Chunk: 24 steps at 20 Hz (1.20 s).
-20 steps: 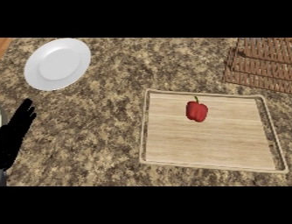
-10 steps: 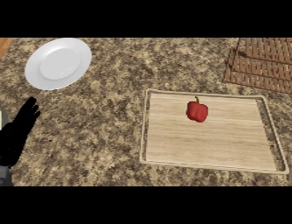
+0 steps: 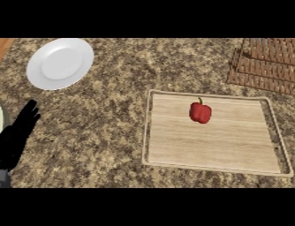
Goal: Pick the tomato from the tray and place it in the tiered shelf
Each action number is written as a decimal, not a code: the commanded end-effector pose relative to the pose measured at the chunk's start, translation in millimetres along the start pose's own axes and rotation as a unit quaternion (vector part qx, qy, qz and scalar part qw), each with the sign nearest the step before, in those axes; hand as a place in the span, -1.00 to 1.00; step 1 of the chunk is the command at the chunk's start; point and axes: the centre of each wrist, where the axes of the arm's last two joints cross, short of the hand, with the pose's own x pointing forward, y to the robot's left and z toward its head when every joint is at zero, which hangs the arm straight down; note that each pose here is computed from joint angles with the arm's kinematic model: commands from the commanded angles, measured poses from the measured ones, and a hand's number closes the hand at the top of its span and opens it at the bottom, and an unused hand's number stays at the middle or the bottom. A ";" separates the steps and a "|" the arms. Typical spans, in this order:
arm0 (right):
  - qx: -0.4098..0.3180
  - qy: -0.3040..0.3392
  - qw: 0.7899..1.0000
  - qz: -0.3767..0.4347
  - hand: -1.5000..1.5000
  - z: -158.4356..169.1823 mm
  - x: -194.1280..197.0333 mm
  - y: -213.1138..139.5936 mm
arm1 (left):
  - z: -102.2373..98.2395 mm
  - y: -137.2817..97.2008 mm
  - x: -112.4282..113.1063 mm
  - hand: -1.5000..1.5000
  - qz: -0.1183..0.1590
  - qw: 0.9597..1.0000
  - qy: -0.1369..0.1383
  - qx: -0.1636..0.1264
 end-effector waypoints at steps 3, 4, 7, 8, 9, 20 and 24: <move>0.006 0.024 0.999 0.031 -1.00 -15.6 -16.7 17.9 | -5.9 -9.5 7.3 0.00 0.012 1.000 0.000 0.005; 0.015 0.018 0.999 0.040 -1.00 -15.9 -20.0 26.8 | -1.5 6.7 4.3 0.00 -0.001 1.000 0.000 0.003; 0.008 -0.002 0.999 0.036 -1.00 -15.3 -37.8 21.2 | 4.3 4.1 24.4 0.00 0.000 1.000 -0.006 0.004; 0.009 -0.007 1.000 0.029 -1.00 -20.5 -32.3 29.4 | 1.0 3.1 13.5 0.00 0.009 1.000 -0.001 0.000; -0.001 -0.011 1.000 0.012 -1.00 -25.2 -14.2 33.5 | 0.0 0.2 15.0 0.00 0.007 1.000 0.005 -0.002; 0.023 0.019 0.984 -0.177 -1.00 -26.6 -44.2 0.5 | 1.4 17.0 -4.4 0.00 0.001 1.000 -0.003 0.013; 0.011 0.016 0.967 -0.253 -1.00 -23.3 -54.0 -13.7 | 2.1 7.6 8.8 0.00 0.004 1.000 -0.006 0.007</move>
